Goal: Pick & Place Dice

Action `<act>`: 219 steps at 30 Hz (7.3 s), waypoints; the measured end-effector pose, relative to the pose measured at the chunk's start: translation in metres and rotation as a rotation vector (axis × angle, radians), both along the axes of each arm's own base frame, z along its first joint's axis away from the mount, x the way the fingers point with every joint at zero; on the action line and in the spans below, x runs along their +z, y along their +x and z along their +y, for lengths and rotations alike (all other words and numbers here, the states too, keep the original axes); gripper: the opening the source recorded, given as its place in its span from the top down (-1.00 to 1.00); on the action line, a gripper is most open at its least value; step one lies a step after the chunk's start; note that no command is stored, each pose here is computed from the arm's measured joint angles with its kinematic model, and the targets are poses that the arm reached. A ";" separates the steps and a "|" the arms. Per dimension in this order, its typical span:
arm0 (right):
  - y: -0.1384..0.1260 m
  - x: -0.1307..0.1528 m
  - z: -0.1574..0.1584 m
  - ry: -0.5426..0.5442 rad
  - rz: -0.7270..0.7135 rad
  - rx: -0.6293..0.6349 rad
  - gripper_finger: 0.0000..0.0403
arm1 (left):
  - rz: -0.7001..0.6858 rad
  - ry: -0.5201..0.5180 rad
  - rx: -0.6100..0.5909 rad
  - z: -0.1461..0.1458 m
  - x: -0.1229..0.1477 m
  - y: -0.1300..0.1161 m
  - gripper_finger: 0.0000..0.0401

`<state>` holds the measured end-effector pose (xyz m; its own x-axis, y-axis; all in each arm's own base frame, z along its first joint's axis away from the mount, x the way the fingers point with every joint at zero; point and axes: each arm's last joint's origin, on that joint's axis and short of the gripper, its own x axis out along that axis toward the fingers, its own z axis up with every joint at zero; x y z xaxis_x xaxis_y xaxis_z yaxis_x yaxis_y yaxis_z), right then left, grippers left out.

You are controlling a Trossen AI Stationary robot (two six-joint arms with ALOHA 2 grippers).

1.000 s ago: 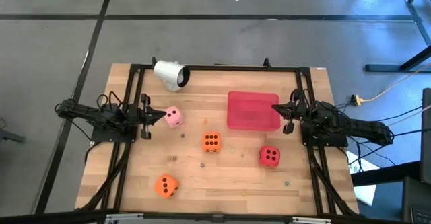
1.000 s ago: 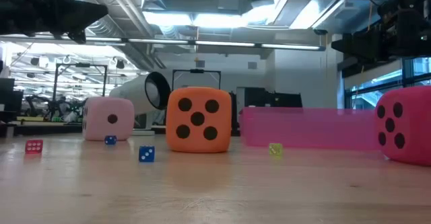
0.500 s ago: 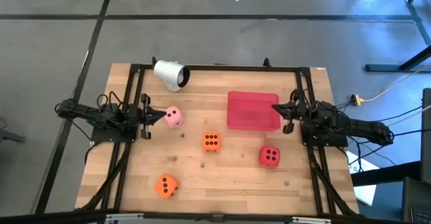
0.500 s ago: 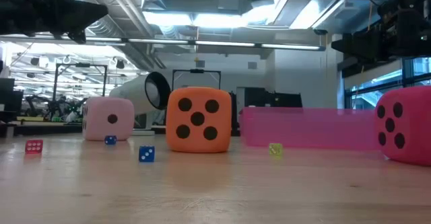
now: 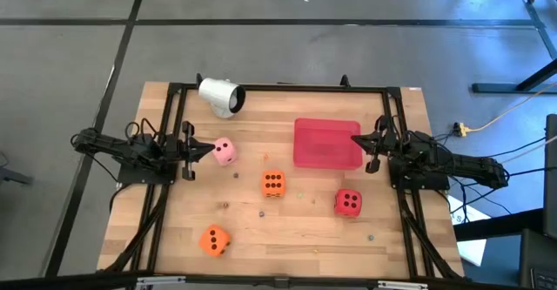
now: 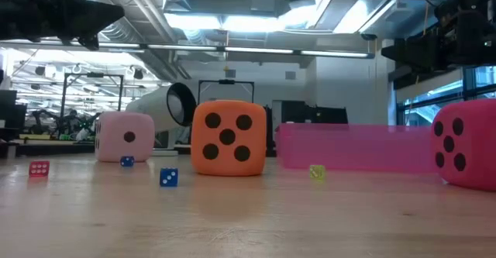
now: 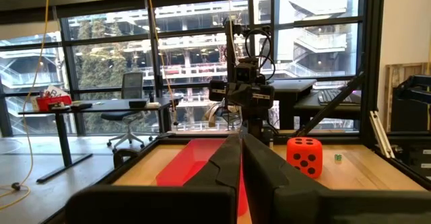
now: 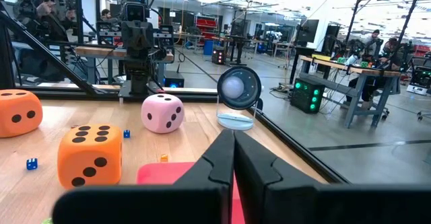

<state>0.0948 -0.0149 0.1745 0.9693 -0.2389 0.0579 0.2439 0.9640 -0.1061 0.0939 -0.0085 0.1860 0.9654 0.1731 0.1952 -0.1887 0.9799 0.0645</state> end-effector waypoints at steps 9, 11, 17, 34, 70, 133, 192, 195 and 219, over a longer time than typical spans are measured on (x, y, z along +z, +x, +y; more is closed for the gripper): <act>0.000 0.000 0.000 0.000 0.000 0.000 0.95 | 0.000 0.000 0.000 0.000 0.000 0.000 0.94; 0.000 0.000 0.000 0.000 0.000 0.000 0.95 | 0.000 0.000 0.000 0.000 0.000 0.000 0.94; 0.000 0.000 0.000 0.000 0.000 0.000 0.95 | 0.000 0.000 0.000 0.000 0.000 0.000 0.95; 0.000 0.000 0.000 0.000 0.000 0.000 0.95 | 0.000 0.000 0.000 0.000 0.000 0.000 0.96; 0.000 0.000 0.002 0.231 -0.050 0.079 0.94 | -0.070 -0.107 0.006 0.001 0.005 -0.001 0.96; -0.007 0.022 -0.007 -0.084 -0.200 -0.297 -0.31 | 0.299 -0.069 0.548 0.004 0.000 0.043 -0.73; -0.007 0.021 -0.007 -0.082 -0.193 -0.293 -0.33 | 0.425 -0.209 0.583 0.003 -0.031 0.052 -0.73; -0.007 0.021 -0.007 -0.083 -0.192 -0.293 -0.33 | 0.419 -0.205 0.602 0.003 -0.031 0.051 -0.73; -0.007 0.021 -0.007 -0.077 -0.194 -0.295 -0.33 | 0.458 -0.130 0.517 0.001 -0.029 0.054 -0.73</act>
<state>0.0881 -0.0220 0.1957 0.8285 -0.4946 0.2628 0.5332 0.8400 -0.1000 0.1479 -0.0076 0.1574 0.7329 0.6268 -0.2645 -0.6147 0.7767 0.1371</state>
